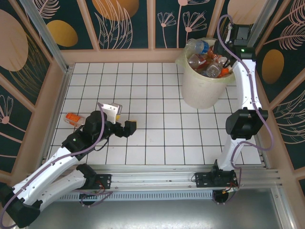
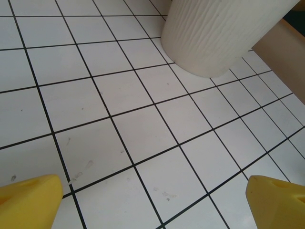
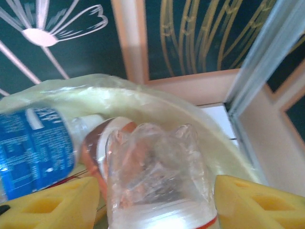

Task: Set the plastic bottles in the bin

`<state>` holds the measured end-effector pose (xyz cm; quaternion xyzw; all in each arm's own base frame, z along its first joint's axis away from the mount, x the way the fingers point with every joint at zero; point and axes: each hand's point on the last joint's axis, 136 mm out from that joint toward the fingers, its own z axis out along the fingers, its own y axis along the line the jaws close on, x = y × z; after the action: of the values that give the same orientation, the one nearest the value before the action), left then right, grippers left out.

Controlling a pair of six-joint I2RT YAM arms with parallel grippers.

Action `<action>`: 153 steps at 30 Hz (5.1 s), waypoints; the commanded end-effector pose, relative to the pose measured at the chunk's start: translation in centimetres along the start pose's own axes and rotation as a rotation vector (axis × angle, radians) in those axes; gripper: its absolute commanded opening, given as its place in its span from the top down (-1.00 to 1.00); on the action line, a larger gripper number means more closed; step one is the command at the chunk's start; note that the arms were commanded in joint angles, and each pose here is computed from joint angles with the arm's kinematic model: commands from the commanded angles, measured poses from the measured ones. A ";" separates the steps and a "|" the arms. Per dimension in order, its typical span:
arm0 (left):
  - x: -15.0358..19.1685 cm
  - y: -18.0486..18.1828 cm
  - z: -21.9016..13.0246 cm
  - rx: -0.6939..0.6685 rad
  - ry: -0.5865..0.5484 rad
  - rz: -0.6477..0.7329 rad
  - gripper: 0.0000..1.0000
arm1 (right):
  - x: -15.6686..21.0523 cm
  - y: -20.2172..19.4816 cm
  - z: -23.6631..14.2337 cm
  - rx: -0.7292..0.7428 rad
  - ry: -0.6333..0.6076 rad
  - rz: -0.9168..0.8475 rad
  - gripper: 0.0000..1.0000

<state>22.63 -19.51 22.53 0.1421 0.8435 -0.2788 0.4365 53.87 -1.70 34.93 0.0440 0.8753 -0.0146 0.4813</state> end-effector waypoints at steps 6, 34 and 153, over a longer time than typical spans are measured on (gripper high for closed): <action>-0.3 -0.2 -0.2 0.011 -0.023 -0.008 -0.97 | -0.9 1.8 -1.1 -0.148 -0.056 0.028 -0.43; -0.4 -0.4 -0.7 0.025 -0.038 -0.016 -0.97 | 2.7 2.3 -0.2 -0.220 -0.026 0.052 -0.12; 7.0 35.5 -4.8 -0.890 -0.115 -0.933 -0.62 | 20.9 20.2 -20.6 -0.914 0.062 -0.009 -0.97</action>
<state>30.74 11.52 5.30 -0.4606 0.8340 -0.0483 0.3000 27.89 21.36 28.38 -0.1807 0.8086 0.3733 0.4174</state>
